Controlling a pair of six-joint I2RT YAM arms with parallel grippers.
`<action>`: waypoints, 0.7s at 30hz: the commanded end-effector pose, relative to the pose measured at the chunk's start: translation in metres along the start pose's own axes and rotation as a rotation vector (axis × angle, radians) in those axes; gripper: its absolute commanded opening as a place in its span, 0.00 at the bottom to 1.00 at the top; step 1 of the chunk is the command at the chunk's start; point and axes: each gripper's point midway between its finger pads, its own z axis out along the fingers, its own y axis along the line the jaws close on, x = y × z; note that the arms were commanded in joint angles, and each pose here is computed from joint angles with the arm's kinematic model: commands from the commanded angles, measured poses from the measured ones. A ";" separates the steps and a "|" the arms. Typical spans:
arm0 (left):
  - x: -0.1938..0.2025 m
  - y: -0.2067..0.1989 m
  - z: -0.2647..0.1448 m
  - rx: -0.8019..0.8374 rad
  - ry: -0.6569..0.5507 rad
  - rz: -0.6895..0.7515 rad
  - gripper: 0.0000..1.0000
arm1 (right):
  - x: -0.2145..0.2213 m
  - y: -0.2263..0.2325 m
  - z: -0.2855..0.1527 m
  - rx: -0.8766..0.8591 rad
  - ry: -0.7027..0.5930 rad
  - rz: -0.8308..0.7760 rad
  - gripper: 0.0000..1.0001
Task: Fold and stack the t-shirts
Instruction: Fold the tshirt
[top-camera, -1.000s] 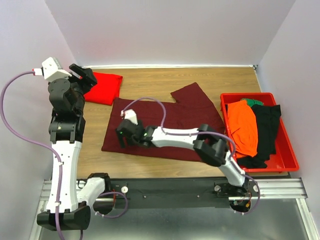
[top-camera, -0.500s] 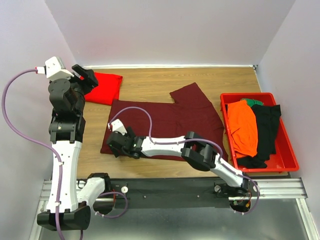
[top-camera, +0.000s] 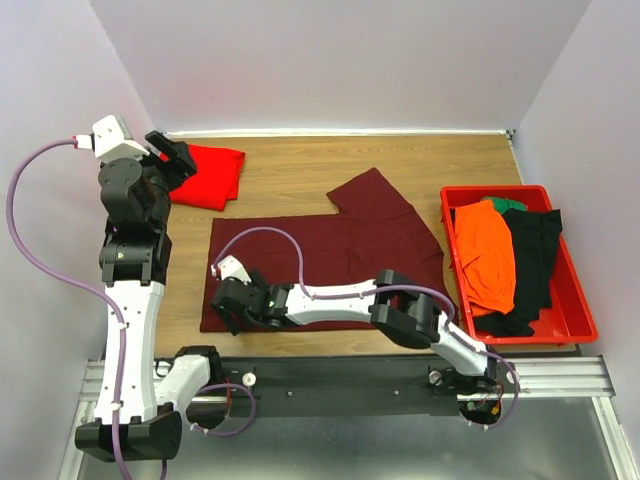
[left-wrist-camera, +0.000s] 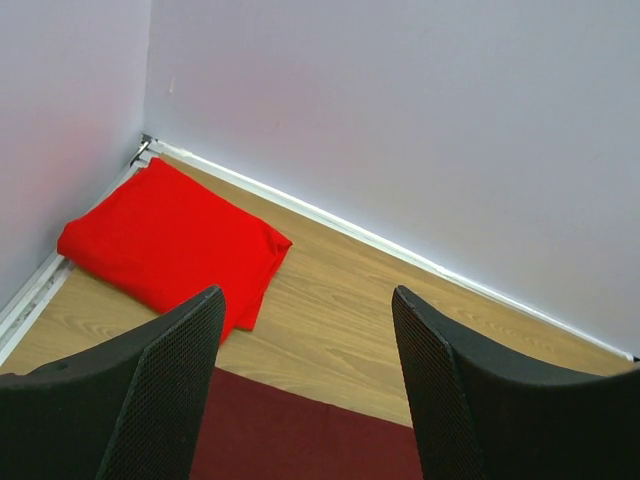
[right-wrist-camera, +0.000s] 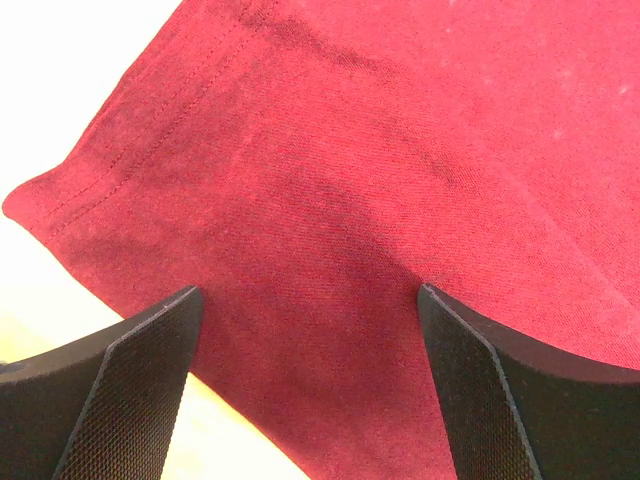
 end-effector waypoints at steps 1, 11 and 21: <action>0.008 0.007 0.006 -0.017 0.015 0.008 0.76 | 0.028 0.023 -0.010 -0.082 0.108 -0.005 0.94; 0.054 0.052 0.040 -0.219 0.095 -0.067 0.90 | -0.049 -0.021 -0.046 -0.048 -0.038 0.094 0.96; 0.163 0.110 0.077 -0.446 0.328 -0.098 0.81 | -0.109 -0.202 -0.097 0.099 -0.202 0.368 0.95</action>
